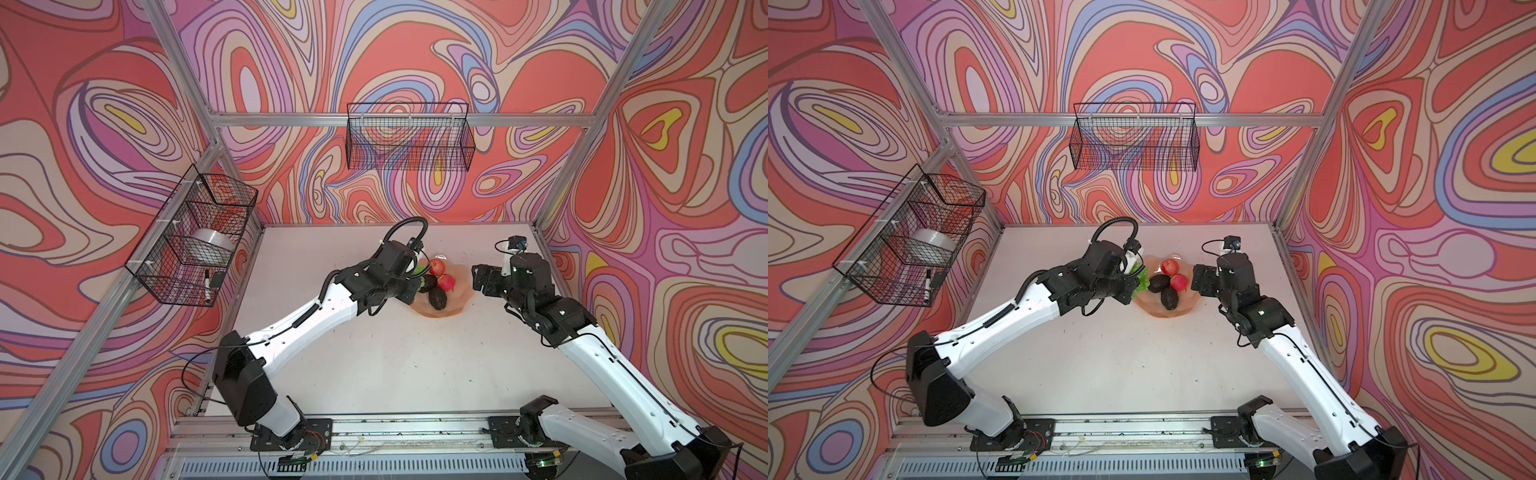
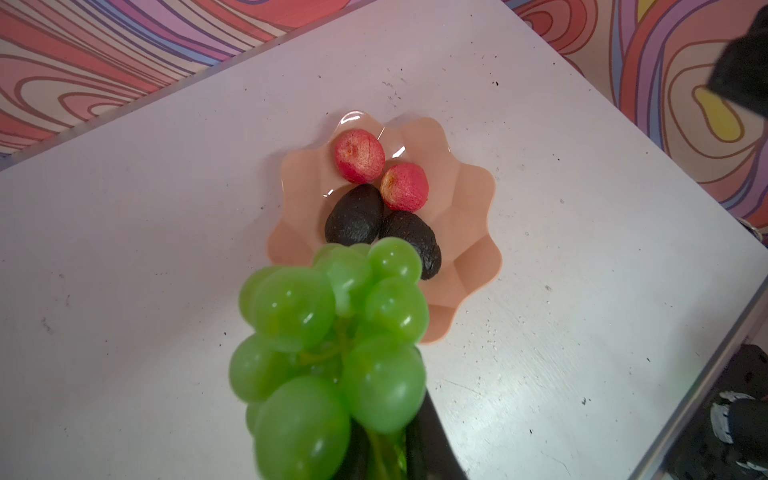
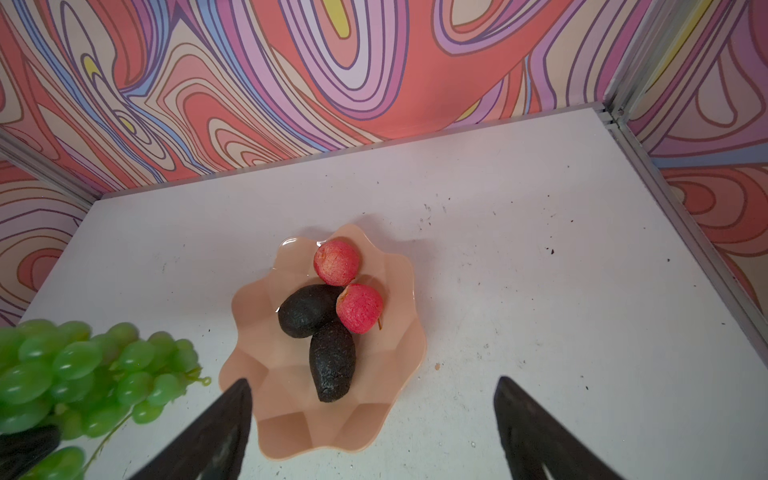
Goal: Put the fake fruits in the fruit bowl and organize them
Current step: 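Carry the grapes with the left gripper over the bowl and lower them, then open the left gripper to release the grapes onto the avocado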
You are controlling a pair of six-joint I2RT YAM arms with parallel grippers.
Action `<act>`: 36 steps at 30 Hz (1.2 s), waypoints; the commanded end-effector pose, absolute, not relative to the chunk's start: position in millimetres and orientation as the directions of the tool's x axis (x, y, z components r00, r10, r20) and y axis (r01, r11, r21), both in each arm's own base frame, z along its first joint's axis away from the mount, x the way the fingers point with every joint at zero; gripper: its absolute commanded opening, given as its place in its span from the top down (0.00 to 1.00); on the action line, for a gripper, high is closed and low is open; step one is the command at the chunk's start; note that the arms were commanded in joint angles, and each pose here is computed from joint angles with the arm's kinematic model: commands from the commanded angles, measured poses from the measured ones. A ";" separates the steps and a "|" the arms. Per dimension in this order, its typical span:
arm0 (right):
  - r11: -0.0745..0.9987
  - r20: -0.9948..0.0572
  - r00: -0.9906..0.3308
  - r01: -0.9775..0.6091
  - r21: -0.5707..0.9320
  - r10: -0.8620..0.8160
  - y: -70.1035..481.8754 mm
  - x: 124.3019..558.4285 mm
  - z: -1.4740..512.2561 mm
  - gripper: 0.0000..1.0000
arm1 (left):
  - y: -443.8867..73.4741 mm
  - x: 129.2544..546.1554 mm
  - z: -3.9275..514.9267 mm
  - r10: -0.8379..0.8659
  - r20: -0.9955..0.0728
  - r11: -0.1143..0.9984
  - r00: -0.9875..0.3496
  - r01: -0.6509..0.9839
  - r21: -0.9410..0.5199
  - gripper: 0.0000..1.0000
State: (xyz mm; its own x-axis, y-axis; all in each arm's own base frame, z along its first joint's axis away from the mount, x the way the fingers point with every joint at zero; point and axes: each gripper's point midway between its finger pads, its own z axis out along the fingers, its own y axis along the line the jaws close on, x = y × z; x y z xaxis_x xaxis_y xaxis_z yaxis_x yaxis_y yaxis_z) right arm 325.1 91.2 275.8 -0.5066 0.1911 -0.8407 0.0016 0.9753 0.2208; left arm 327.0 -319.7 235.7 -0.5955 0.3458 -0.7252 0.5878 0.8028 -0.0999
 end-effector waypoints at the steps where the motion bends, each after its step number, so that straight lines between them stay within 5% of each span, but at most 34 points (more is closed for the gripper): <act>1: 0.979 -0.841 -0.508 0.021 0.202 0.185 83.9 318.5 271.4 0.06 | -346.3 347.5 243.0 0.343 -0.774 0.763 -0.532 0.639 -0.101 0.85; 15: 0.979 -0.831 -0.525 0.021 0.202 0.183 83.1 313.1 263.6 0.06 | -391.1 390.0 157.5 0.347 -0.741 0.756 -0.575 0.639 -0.142 0.80; 23: 0.979 -0.830 -0.527 0.018 0.204 0.183 85.0 316.1 263.3 0.06 | -375.5 379.8 122.1 0.360 -0.671 0.793 -0.648 0.591 -0.146 0.46; 36: 0.977 -0.829 -0.527 0.011 0.215 0.188 87.5 317.3 264.5 0.06 | -344.7 362.1 117.2 0.350 -0.631 0.838 -0.692 0.533 -0.121 0.29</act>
State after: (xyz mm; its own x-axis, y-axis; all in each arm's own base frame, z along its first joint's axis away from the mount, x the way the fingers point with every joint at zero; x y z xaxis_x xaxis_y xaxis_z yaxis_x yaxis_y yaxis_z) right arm 316.6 86.7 266.7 -0.5216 0.1852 -0.8328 0.0109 0.9775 0.2106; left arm 361.1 -354.5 99.1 -0.6938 0.3808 -0.6113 0.5622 0.8169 -0.1292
